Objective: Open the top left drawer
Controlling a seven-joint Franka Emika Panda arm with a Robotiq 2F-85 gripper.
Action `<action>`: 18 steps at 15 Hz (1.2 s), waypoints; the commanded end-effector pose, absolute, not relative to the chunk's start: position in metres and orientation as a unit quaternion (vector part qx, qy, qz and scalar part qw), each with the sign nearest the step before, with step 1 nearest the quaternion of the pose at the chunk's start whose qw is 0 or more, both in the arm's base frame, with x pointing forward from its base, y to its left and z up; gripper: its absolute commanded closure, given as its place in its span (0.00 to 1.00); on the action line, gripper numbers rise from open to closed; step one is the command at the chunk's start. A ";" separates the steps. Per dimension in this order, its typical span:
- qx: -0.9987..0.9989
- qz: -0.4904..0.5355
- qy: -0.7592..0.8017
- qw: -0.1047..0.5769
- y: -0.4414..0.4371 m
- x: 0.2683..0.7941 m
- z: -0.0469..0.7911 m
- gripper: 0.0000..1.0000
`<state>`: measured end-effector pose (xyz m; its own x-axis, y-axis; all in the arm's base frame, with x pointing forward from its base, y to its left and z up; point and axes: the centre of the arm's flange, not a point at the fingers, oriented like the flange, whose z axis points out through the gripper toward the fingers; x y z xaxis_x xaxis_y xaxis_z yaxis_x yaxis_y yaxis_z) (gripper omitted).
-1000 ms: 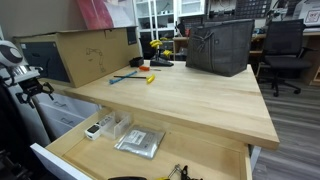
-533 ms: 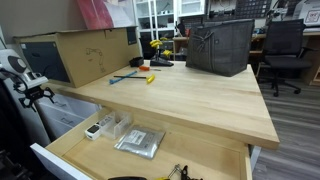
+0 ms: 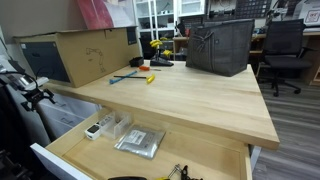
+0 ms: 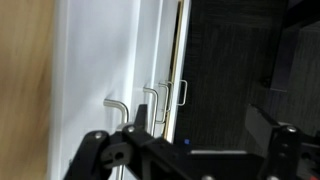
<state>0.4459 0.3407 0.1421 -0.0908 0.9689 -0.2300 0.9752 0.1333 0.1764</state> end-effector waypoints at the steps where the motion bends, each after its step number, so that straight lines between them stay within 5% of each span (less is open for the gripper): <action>1: 0.636 0.035 0.749 0.184 0.352 0.443 0.127 0.00; 12: 0.646 0.180 0.696 0.258 0.369 0.425 0.085 0.00; 18: 0.666 0.181 0.688 0.224 0.373 0.429 0.062 0.00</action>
